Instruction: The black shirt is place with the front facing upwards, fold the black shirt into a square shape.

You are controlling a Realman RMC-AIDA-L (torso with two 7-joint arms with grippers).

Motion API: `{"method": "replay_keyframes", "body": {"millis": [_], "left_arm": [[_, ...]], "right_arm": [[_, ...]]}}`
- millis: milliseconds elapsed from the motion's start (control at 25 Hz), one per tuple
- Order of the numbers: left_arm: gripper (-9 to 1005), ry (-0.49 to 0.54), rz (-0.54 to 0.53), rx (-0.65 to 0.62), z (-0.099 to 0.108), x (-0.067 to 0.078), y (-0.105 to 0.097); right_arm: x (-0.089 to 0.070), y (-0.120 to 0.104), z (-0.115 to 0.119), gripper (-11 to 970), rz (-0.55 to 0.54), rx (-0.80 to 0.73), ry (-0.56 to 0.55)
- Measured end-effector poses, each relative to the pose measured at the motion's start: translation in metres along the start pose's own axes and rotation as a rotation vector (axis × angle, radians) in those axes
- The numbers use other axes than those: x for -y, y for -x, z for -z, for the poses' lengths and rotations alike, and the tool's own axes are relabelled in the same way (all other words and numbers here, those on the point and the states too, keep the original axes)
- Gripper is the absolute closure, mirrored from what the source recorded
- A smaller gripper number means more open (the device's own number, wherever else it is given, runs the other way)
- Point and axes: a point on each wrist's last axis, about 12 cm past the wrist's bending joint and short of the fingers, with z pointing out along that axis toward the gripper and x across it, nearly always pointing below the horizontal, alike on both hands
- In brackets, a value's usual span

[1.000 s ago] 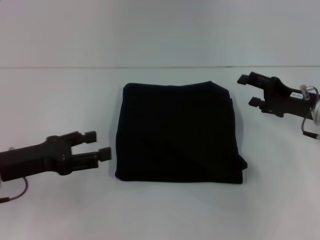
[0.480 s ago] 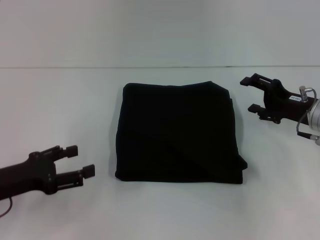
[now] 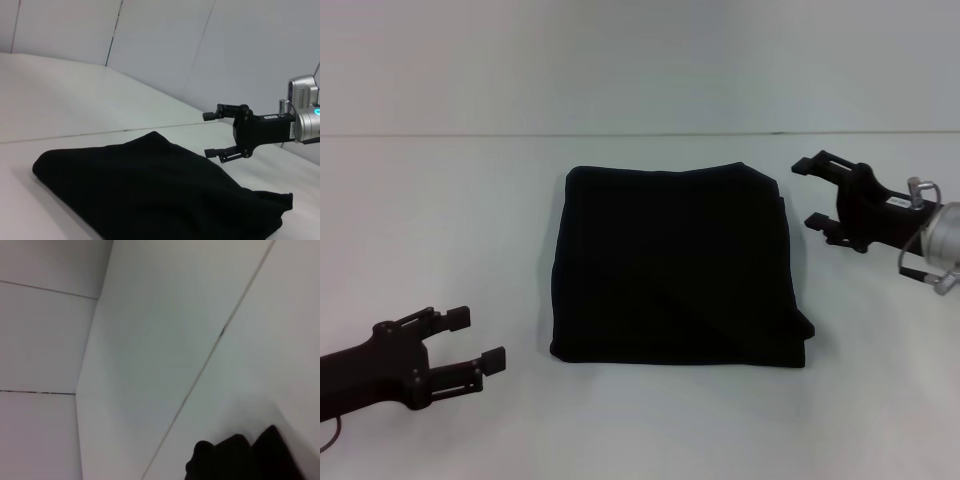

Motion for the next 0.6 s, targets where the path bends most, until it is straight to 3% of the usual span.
{"method": "replay_keyframes", "body": {"millis": [600], "left_arm": [[130,0.007,-0.004,-0.006,0.003,0.0,-0.003]], "right_arm": [[0.002,-0.018,-0.01,68,0.02,-0.021,-0.003]]}}
